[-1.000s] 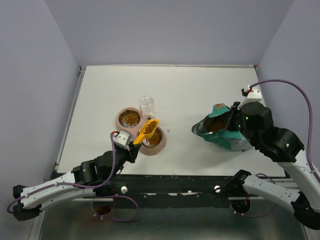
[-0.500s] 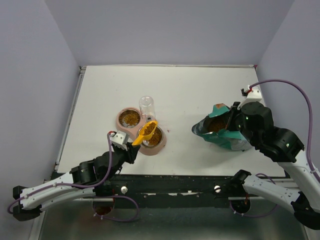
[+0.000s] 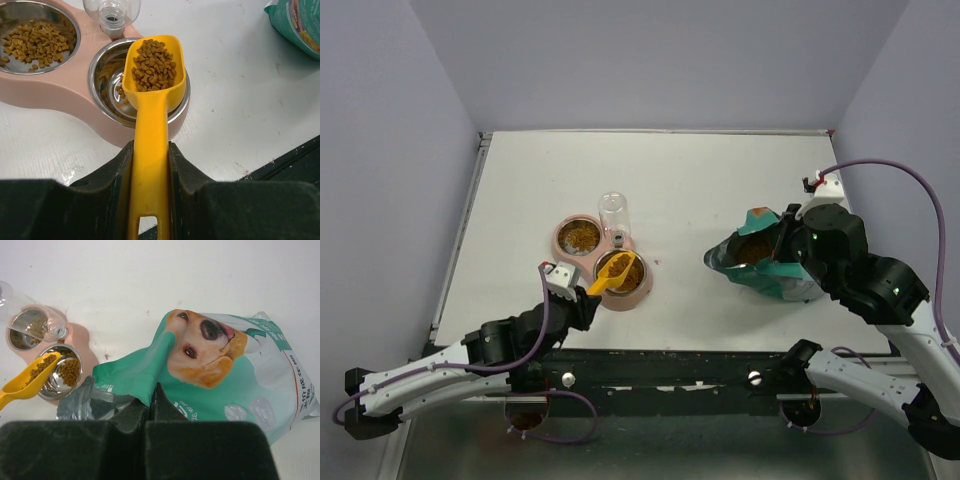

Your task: Serve the pet food

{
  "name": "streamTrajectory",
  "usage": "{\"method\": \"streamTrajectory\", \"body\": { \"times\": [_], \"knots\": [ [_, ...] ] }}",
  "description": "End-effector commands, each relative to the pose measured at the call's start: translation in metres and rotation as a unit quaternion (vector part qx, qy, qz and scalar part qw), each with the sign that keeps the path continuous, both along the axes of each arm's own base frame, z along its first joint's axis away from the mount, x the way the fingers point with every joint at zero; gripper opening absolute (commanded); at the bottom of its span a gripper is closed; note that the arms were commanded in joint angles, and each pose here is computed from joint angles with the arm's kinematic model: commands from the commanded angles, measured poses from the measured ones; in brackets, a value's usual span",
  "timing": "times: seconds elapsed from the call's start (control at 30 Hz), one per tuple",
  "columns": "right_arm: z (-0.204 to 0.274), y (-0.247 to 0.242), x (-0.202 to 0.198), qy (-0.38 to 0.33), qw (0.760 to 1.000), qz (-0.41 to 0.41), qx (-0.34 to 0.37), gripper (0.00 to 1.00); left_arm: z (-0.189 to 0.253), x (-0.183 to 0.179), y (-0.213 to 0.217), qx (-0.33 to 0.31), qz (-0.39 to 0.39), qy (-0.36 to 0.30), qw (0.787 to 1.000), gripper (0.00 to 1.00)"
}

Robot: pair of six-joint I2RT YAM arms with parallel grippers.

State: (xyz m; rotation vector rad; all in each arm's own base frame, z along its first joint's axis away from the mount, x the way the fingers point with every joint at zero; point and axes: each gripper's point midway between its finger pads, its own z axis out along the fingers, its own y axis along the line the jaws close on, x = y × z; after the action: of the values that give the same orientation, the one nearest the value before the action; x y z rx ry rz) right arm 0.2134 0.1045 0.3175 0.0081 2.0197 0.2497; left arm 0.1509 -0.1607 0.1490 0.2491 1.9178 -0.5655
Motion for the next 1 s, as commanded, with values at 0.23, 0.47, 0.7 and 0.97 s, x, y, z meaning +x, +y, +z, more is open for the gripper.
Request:
{"method": "streamTrajectory", "body": {
  "times": [0.23, 0.47, 0.7, 0.97],
  "knots": [
    [0.039, 0.004, 0.008, -0.069, 0.996, -0.006, 0.057, 0.00, -0.001, -0.008, 0.000, -0.022, 0.008, 0.037, 0.999, 0.00],
    [0.041, 0.004, 0.008, -0.071, 0.996, -0.004, 0.056, 0.00, -0.015, -0.018, 0.006, -0.013, 0.027, 0.098, 0.995, 0.00],
    [0.040, 0.004, 0.006, -0.071, 0.996, -0.002, 0.059, 0.00, -0.007, -0.023, 0.007, -0.006, 0.032, 0.123, 0.992, 0.00],
    [0.044, 0.001, 0.002, -0.079, 0.995, -0.003, 0.067, 0.00, -0.014, -0.031, 0.004, 0.017, 0.033, 0.163, 0.986, 0.00]
  ]
}}
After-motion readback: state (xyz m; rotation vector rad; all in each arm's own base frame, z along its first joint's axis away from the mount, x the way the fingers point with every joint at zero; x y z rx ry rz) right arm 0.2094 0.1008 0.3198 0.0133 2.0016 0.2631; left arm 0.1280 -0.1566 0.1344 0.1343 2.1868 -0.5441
